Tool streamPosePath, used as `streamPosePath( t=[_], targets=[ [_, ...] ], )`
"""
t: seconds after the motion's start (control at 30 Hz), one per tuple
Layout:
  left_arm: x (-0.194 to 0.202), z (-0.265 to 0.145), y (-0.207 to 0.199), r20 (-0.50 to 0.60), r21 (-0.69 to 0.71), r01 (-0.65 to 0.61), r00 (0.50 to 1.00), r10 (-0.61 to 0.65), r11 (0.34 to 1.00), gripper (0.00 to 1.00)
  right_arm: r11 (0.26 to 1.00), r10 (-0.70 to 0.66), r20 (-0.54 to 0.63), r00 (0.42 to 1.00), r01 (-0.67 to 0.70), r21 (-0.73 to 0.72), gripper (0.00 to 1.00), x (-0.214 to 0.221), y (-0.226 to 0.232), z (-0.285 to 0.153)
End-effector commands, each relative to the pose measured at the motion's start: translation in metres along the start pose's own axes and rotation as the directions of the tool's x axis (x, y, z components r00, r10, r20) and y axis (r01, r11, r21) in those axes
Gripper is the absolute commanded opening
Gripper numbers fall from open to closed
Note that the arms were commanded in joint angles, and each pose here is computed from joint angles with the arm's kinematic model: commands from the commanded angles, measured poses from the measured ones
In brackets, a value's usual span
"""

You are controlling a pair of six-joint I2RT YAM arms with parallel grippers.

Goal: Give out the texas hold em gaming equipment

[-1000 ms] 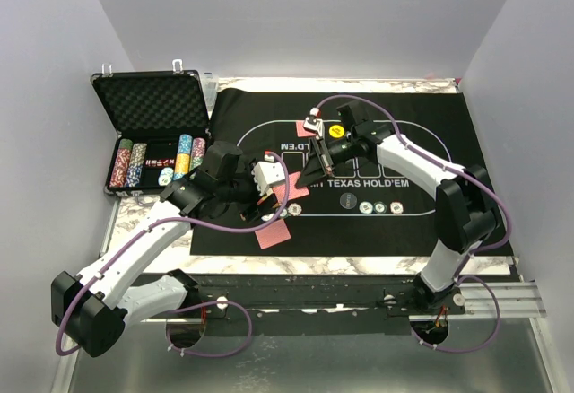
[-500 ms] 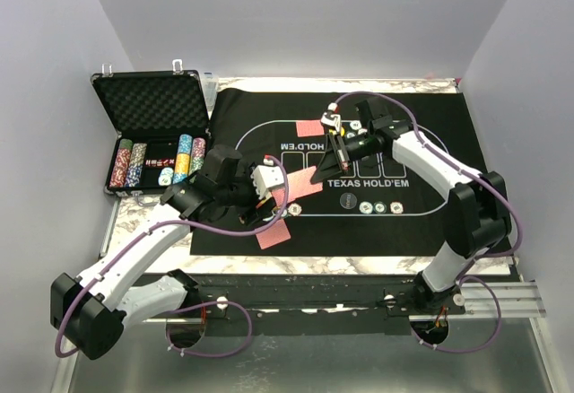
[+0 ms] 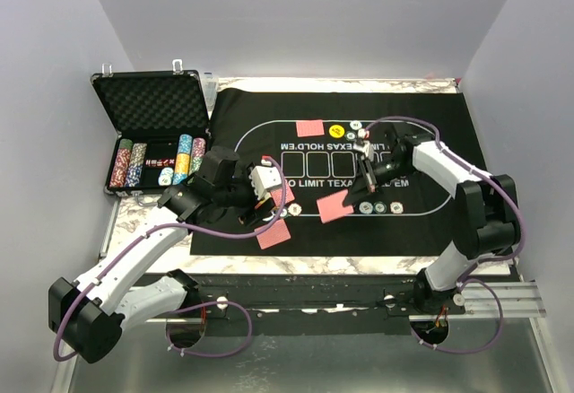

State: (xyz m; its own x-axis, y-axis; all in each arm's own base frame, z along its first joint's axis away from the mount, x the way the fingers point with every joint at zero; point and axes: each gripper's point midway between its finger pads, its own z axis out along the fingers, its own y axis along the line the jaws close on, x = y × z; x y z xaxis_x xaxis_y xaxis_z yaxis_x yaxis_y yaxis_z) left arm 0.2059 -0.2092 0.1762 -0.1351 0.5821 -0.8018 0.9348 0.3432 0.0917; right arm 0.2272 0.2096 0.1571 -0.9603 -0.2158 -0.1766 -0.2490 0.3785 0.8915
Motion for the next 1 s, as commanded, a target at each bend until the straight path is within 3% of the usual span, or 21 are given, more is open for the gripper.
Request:
streamPosePath(
  t=[0.0, 0.2, 0.6, 0.77, 0.87, 0.97],
  targets=[
    [-0.014, -0.004, 0.004, 0.054, -0.017, -0.009, 0.998, 0.010, 1.000, 0.00, 0.978, 0.061, -0.060, 0.996, -0.047, 0.203, 0.01, 0.024, -0.053, 0.002],
    [-0.012, -0.005, 0.005, 0.052, -0.024, -0.020, 0.998, 0.021, 1.000, 0.00, 0.935, 0.161, -0.055, 0.985, -0.135, 0.328, 0.01, 0.034, -0.094, 0.007],
    [-0.011, -0.004, 0.006, 0.058, -0.028, -0.014, 0.998, 0.015, 1.000, 0.00, 0.758, 0.316, 0.053, 0.947, -0.285, 0.587, 0.01, 0.047, -0.142, -0.008],
    [-0.012, -0.002, 0.007, 0.057, -0.025, -0.014, 0.998, 0.016, 1.000, 0.00, 0.703, 0.329, 0.070, 0.942, -0.294, 0.648, 0.13, 0.049, -0.153, -0.015],
    [-0.012, -0.002, 0.008, 0.055, -0.026, -0.016, 0.998, 0.018, 1.000, 0.00, 0.676, 0.328, 0.074, 0.942, -0.289, 0.678, 0.29, 0.048, -0.157, -0.020],
    [-0.012, -0.002, 0.008, 0.054, -0.024, -0.018, 0.998, 0.019, 1.000, 0.00, 0.658, 0.322, 0.086, 0.943, -0.288, 0.696, 0.35, 0.046, -0.157, -0.025]
  ],
)
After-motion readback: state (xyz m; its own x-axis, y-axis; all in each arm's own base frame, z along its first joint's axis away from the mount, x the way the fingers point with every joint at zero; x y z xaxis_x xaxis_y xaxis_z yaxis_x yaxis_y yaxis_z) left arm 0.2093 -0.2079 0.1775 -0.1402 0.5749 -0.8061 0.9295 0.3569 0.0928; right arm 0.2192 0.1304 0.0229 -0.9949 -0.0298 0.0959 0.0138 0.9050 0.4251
